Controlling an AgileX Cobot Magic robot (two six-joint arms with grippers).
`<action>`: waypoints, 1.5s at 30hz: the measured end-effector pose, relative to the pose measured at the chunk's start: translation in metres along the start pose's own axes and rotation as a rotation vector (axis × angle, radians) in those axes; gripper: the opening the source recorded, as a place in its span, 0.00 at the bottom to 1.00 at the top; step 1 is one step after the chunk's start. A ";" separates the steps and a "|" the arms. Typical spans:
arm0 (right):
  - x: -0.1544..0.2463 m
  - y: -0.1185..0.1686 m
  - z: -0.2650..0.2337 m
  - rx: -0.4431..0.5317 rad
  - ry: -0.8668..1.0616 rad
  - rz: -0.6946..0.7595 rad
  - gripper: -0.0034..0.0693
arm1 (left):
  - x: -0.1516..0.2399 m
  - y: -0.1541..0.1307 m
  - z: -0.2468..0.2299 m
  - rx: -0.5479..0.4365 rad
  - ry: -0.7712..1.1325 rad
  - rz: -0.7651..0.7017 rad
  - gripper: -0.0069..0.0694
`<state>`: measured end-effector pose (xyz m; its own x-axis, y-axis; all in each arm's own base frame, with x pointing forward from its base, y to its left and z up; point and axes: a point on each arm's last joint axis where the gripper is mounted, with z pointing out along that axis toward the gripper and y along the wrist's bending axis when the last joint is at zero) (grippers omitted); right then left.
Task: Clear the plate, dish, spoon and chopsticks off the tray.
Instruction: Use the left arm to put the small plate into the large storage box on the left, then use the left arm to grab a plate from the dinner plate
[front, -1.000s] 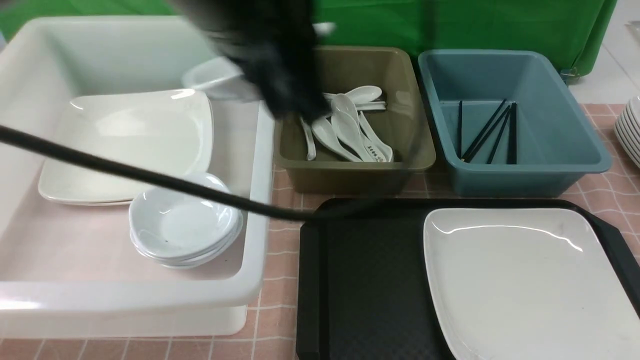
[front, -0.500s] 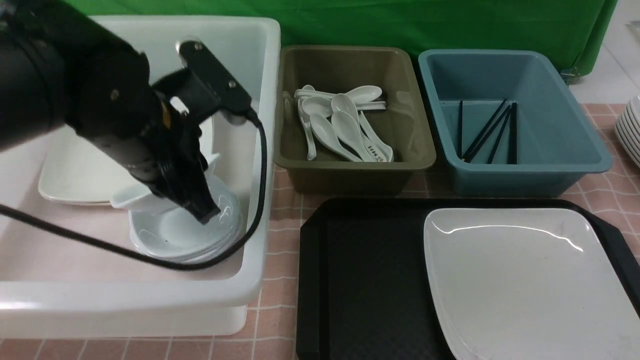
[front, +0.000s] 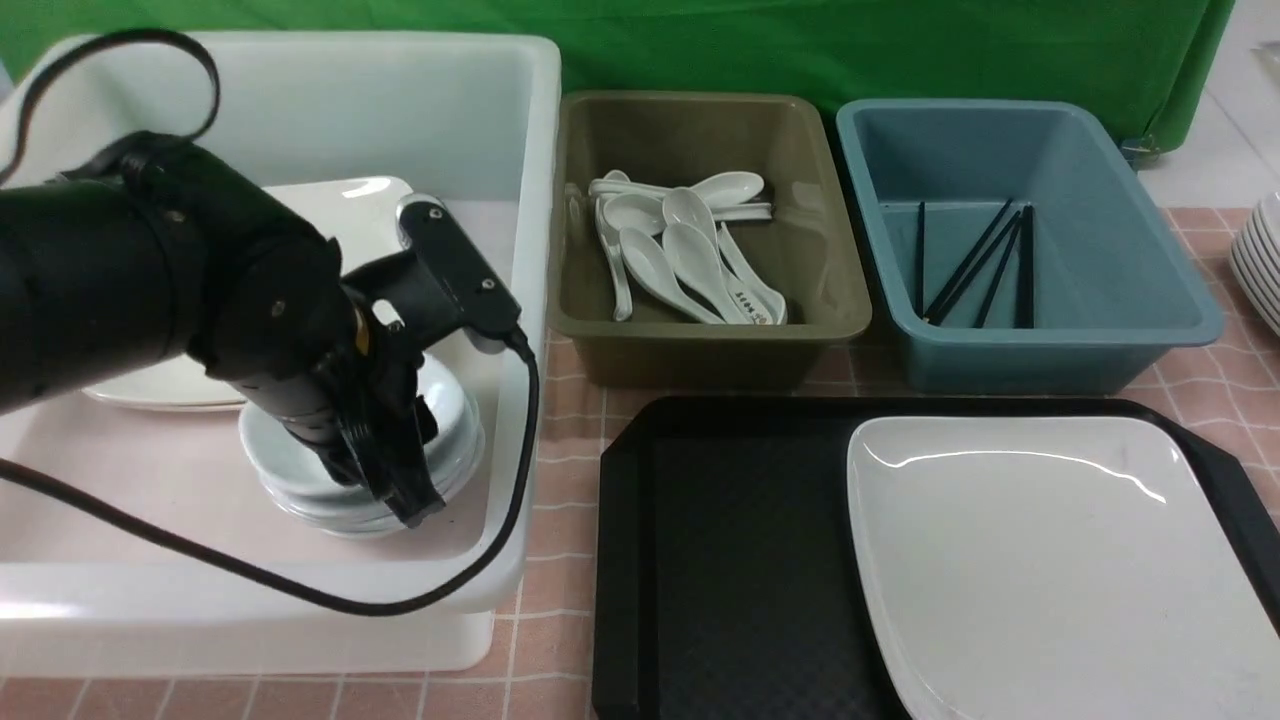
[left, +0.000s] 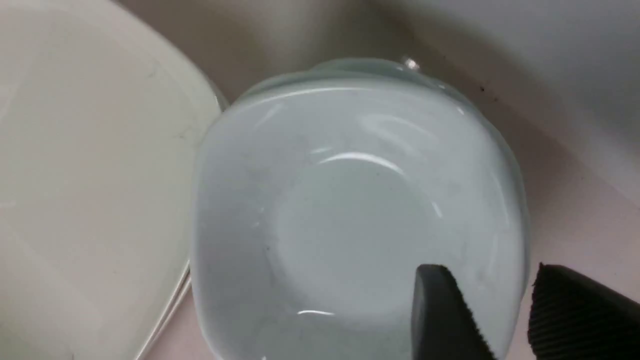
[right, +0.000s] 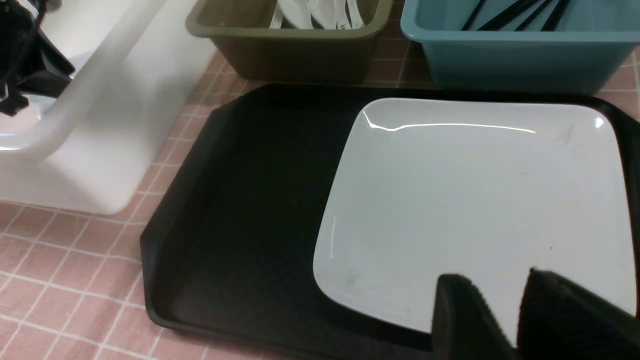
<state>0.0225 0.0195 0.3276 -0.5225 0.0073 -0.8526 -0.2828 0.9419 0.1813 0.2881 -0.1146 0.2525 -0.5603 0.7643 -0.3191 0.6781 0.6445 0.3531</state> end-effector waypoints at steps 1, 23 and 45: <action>0.000 0.000 0.000 0.000 0.000 0.000 0.38 | 0.000 0.000 -0.001 0.000 -0.003 -0.006 0.45; 0.000 0.000 0.000 -0.001 0.001 0.000 0.38 | -0.074 -0.076 -0.081 0.898 -0.183 -0.616 0.10; 0.000 0.000 0.000 -0.001 0.001 -0.002 0.38 | -0.110 -0.192 0.087 0.790 0.057 -0.819 0.76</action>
<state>0.0224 0.0196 0.3276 -0.5228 0.0049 -0.8525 -0.2845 0.9417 0.1799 0.2607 -0.3240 0.1430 -0.9796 0.1319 -0.1513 0.1972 0.7740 -0.6017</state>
